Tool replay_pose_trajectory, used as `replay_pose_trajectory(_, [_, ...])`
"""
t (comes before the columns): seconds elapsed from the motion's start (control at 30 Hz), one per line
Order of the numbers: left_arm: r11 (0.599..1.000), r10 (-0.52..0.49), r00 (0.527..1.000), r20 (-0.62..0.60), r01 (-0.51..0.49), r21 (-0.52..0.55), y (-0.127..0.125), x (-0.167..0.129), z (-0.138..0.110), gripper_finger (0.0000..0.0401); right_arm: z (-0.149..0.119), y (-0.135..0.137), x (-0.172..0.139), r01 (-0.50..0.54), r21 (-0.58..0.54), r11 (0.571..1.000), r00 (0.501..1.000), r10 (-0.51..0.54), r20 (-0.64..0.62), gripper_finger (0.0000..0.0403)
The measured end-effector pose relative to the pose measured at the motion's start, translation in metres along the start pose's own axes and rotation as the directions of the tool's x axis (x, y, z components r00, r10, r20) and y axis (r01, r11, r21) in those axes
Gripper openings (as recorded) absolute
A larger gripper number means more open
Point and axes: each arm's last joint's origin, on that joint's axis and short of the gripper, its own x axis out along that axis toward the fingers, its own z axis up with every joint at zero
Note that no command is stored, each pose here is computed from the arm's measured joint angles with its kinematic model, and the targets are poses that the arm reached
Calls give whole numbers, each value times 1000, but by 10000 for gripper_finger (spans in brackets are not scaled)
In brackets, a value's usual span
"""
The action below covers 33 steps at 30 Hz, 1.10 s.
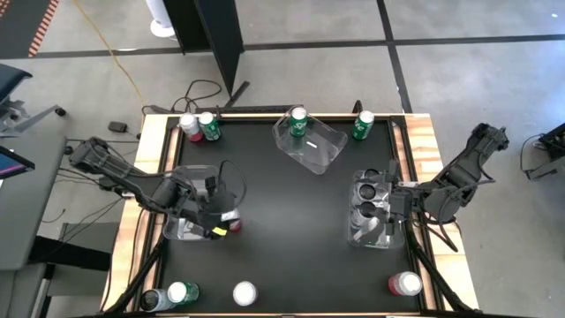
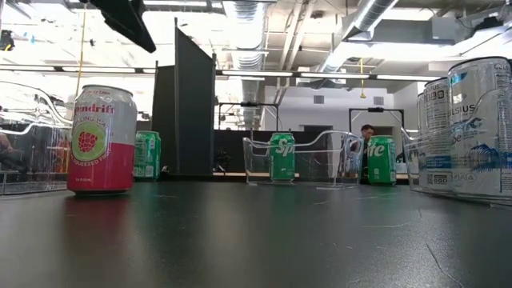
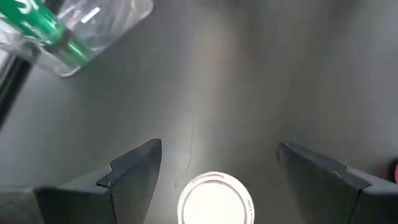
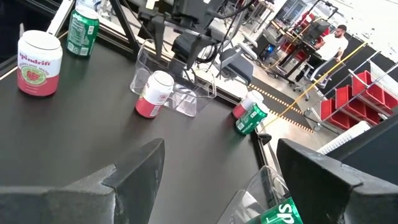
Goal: Sort soda cans
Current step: Put the middle left pink white soda can into the left transparent bin
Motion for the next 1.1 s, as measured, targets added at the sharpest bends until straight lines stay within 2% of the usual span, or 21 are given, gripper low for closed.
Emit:
replay_pose_trajectory(0.07, [999, -19, 1000, -3, 19, -34, 3, -5, -1, 313, 0, 0, 0, 0, 0, 1000, 1000, 0, 0, 329])
replay_pose_trajectory(0.17, [994, -72, 991, -111, 62, -85, 3, -5, -9, 313, 0, 0, 0, 0, 0, 1000, 1000, 0, 0, 329])
replay_pose_trajectory(0.3, [996, -20, 969, -245, -1, -86, 1, 11, -26, 313, 0, 0, 0, 0, 0, 1000, 1000, 0, 0, 329])
replay_pose_trajectory(1.1, [997, -47, 979, -198, 35, -68, -3, 17, -25, 313, 0, 0, 0, 0, 8, 1000, 1000, 0, 0, 329])
